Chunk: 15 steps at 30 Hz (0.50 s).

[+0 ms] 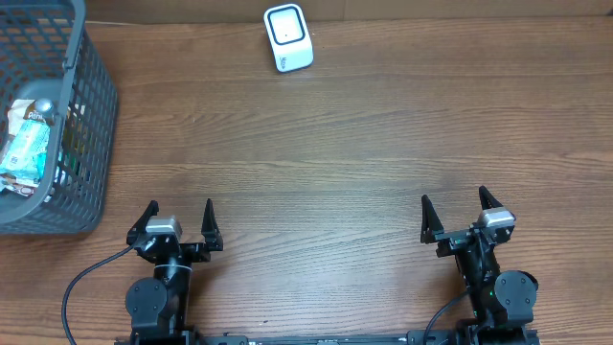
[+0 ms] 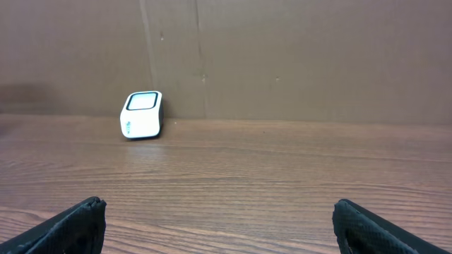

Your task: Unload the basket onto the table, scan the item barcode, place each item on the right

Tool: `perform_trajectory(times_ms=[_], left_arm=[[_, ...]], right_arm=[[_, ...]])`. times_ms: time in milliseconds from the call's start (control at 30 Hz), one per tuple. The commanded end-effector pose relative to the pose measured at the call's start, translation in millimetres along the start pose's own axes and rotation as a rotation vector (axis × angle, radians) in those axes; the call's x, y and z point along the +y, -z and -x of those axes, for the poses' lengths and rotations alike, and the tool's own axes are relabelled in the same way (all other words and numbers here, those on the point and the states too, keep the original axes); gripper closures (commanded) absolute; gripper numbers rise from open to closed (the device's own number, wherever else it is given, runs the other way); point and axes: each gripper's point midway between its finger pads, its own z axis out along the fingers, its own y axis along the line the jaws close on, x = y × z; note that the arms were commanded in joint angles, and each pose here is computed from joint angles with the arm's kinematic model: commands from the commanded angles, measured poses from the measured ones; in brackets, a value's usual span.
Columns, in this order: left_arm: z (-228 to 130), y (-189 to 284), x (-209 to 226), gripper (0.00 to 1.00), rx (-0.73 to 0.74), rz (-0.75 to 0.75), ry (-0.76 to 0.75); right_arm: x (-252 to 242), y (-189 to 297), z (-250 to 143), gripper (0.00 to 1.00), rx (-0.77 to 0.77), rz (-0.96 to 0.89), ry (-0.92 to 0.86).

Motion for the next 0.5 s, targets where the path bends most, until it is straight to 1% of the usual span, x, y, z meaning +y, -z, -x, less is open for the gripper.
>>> perform_trajectory(times_ms=[0,467], left_arm=[[-0.2,0.3,-2.9,0.0,-0.004,-0.014,-0.027],[0.0,0.3,-1.2,0.0,-0.005,-0.005,-0.028]], right_arm=[[-0.5,-0.2,-2.5,0.0,-0.001,-0.001,0.007],[-0.5,-0.2,-2.5,0.0,-0.001,-0.001,0.007]])
